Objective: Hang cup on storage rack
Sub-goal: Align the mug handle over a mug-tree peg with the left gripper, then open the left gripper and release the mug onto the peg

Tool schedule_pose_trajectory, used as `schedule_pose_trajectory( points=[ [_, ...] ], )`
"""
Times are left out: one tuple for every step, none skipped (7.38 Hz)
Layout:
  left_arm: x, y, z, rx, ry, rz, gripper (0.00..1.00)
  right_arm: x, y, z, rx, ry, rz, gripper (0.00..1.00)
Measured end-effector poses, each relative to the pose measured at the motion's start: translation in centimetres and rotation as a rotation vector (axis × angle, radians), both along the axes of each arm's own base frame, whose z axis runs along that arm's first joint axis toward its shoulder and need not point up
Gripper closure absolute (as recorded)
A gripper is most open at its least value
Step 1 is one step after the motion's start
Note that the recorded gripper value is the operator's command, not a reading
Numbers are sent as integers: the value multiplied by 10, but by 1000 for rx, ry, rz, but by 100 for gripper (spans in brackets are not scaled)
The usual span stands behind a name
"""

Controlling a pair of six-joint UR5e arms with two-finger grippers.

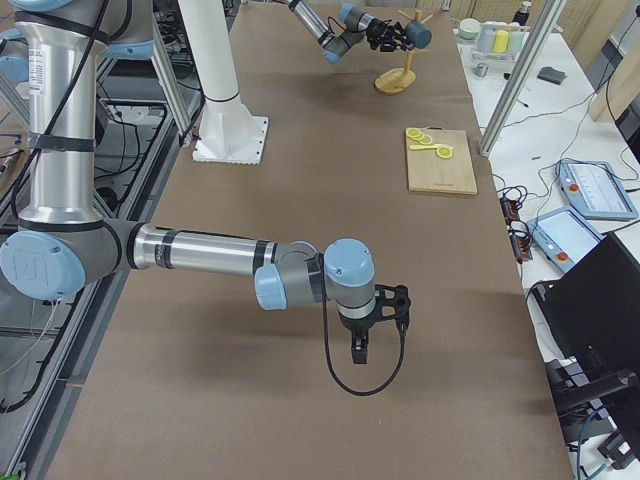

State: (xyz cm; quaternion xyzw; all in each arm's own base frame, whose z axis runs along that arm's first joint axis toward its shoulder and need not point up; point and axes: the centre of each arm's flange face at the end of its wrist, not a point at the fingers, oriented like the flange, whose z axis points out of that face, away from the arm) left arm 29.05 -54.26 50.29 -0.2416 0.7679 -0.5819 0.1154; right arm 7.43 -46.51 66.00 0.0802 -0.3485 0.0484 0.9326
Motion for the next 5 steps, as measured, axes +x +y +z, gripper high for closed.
schedule_pose_trajectory(
  points=[
    [0, 0, 0, 1, -1, -1, 1, 0, 0, 0, 0, -1, -1, 0],
    [-1, 1, 0, 4, 0, -1, 1, 0, 0, 0, 0, -1, 0, 0],
    [-2, 2, 0, 12, 5, -1, 1, -1, 0, 0, 0, -1, 0, 0],
    [-3, 4, -1, 29, 4, -4, 1, -1, 0, 0, 0, -1, 0, 0],
    [-4, 7, -5, 52, -1, -11, 1, -1, -1, -1, 0, -1, -1, 0]
  ],
)
